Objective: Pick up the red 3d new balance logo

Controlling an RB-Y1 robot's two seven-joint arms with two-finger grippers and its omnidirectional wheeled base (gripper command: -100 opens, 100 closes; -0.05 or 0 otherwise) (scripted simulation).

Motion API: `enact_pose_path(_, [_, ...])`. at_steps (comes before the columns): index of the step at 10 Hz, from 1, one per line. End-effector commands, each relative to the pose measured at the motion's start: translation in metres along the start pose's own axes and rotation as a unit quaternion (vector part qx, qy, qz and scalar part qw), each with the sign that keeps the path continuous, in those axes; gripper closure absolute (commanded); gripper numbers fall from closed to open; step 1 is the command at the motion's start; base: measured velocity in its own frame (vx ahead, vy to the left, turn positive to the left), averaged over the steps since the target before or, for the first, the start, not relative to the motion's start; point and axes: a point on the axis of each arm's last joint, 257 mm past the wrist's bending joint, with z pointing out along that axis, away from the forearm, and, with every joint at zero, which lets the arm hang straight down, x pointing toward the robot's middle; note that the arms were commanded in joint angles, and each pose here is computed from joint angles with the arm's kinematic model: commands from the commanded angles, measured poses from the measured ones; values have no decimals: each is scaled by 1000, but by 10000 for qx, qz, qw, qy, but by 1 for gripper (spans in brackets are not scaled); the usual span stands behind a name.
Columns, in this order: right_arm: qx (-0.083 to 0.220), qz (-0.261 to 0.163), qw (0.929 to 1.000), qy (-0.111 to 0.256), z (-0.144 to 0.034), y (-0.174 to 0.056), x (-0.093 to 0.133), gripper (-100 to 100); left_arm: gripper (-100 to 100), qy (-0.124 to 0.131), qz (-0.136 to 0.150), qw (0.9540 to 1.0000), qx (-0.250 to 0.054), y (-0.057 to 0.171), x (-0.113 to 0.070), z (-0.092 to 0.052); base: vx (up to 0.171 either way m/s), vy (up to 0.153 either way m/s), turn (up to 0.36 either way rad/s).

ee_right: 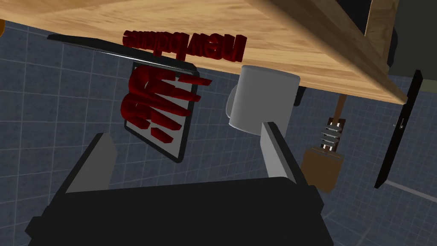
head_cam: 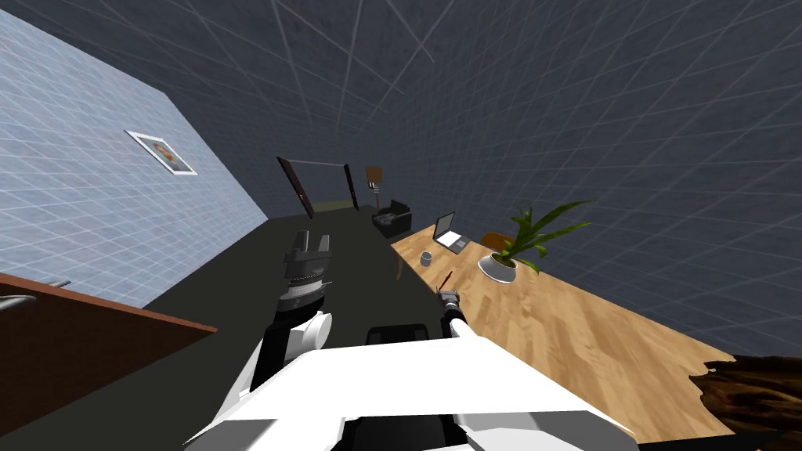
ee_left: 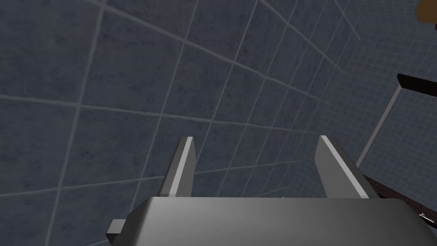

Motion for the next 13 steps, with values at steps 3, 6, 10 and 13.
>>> enact_pose_path(3, [272, -734, 9969, -58, 0, -22, 13, -100, 0, 0, -1, 10000, 1, 0, 0, 0, -32, -35, 151])
enact_pose_path(6, [473, -1336, 9898, -132, -2, -38, 21, -100, 0, 0, 0, 10000, 0, 0, 0, 0, -40, -43, 143])
enact_pose_path(10, [825, -2328, 9688, -220, -7, -71, 37, -100, 0, 0, 0, 10000, 0, 0, 0, 0, -32, -42, 232])
enact_pose_path(13, [952, -2857, 9530, -330, -10, -84, 40, -100, 0, 0, 0, 10000, 0, 0, 0, 0, -17, -29, 151])
